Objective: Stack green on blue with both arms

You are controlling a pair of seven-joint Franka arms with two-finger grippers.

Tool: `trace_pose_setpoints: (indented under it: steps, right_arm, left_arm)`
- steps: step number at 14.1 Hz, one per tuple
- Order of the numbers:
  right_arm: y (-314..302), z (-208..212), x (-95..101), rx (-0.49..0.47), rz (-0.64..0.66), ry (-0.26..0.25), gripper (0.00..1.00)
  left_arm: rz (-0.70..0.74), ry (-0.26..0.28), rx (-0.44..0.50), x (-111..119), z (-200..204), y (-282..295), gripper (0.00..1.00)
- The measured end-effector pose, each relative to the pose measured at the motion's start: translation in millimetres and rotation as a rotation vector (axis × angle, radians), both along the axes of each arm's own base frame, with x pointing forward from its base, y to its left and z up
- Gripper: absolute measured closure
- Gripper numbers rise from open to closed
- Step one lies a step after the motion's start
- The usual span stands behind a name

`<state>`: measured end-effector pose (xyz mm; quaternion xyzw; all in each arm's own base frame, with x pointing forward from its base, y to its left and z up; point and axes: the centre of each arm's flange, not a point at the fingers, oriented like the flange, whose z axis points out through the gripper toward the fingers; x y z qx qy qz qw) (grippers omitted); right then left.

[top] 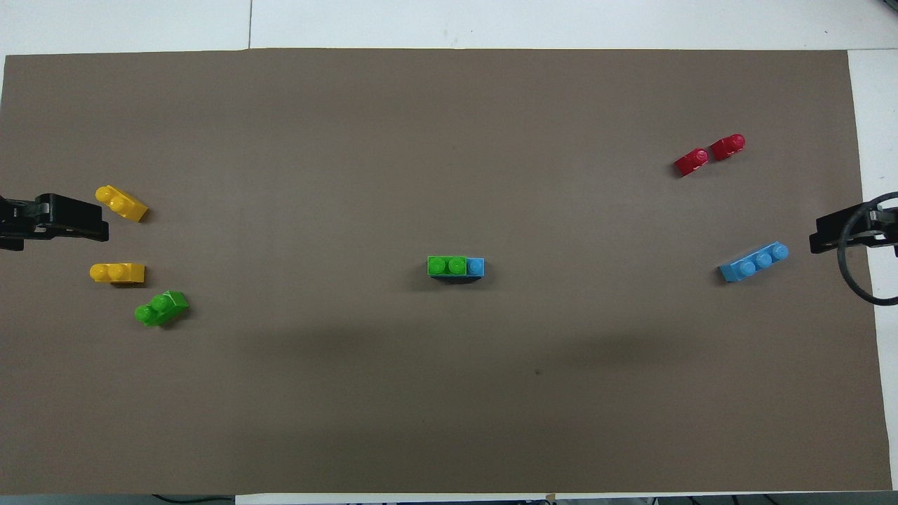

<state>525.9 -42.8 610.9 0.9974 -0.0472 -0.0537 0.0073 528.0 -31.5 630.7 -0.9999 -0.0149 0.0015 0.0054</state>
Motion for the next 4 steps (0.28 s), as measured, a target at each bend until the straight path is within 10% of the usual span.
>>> trace_pose_setpoints:
  steps: [4]
  right_arm:
    - [2.0, 0.2, 0.1, -0.006, -0.050, -0.001, 0.00]
  left_arm:
    - [0.001, 0.000, 0.000, 0.0, 0.0, 0.5, 0.00]
